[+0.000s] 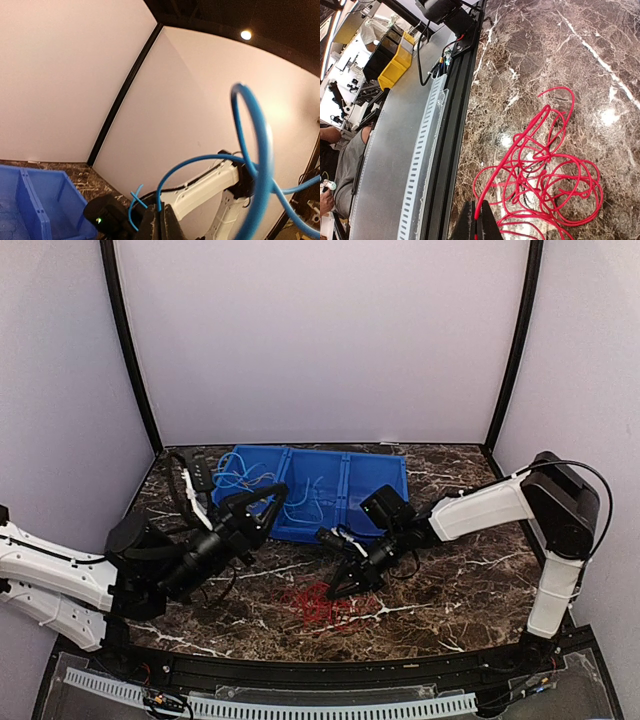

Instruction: Untangle the cables

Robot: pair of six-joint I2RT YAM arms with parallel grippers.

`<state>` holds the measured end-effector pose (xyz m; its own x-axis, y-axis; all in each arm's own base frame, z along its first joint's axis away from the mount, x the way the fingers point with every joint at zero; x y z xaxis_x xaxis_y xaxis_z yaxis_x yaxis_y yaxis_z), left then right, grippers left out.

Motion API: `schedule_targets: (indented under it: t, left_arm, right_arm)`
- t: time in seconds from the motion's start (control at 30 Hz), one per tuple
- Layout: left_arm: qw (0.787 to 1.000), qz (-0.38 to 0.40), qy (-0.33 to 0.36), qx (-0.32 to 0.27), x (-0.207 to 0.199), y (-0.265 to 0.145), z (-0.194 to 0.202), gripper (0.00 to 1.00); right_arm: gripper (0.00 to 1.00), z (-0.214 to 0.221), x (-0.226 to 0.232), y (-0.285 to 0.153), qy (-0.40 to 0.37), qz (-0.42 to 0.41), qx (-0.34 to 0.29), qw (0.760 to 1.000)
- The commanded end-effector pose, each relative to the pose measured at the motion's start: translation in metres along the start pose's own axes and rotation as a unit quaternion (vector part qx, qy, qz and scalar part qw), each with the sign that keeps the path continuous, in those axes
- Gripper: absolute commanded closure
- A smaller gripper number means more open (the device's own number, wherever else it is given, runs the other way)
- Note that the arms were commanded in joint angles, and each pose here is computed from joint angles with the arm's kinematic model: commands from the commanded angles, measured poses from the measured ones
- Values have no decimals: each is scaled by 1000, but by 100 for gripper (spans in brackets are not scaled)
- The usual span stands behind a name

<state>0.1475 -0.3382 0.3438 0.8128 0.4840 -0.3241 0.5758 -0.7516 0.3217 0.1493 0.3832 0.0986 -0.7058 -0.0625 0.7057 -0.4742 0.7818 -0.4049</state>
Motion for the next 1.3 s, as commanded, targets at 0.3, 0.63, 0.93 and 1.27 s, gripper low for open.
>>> schedule_targets:
  t: [0.3, 0.63, 0.93, 1.27]
  left_arm:
    - [992, -121, 34, 5, 33, -34, -72, 100]
    - [982, -168, 33, 76, 58, -47, -20, 100]
    - [980, -126, 60, 139, 41, -24, 21, 100]
    - [977, -40, 65, 200, 3, 13, 63, 100]
  right_arm:
    - [58, -28, 6, -55, -80, 87, -16, 993]
    - [39, -55, 57, -112, -177, 168, -41, 969]
    - [31, -141, 112, -142, -251, 169, -129, 944]
    - [30, -154, 144, -92, -277, 72, -90, 954]
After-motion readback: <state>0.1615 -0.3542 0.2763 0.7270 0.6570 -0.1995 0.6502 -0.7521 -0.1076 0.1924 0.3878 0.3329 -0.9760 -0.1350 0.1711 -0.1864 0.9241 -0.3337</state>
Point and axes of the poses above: each gripper's point midway between its finger pads, its own y axis out along the fingers, its own x axis along the line the jaws close on, z = x × y, the point moved 1 cm from there along -y, back along the fingers, and after that the axes turned 9 degrees about y, right-handed, at the moved point
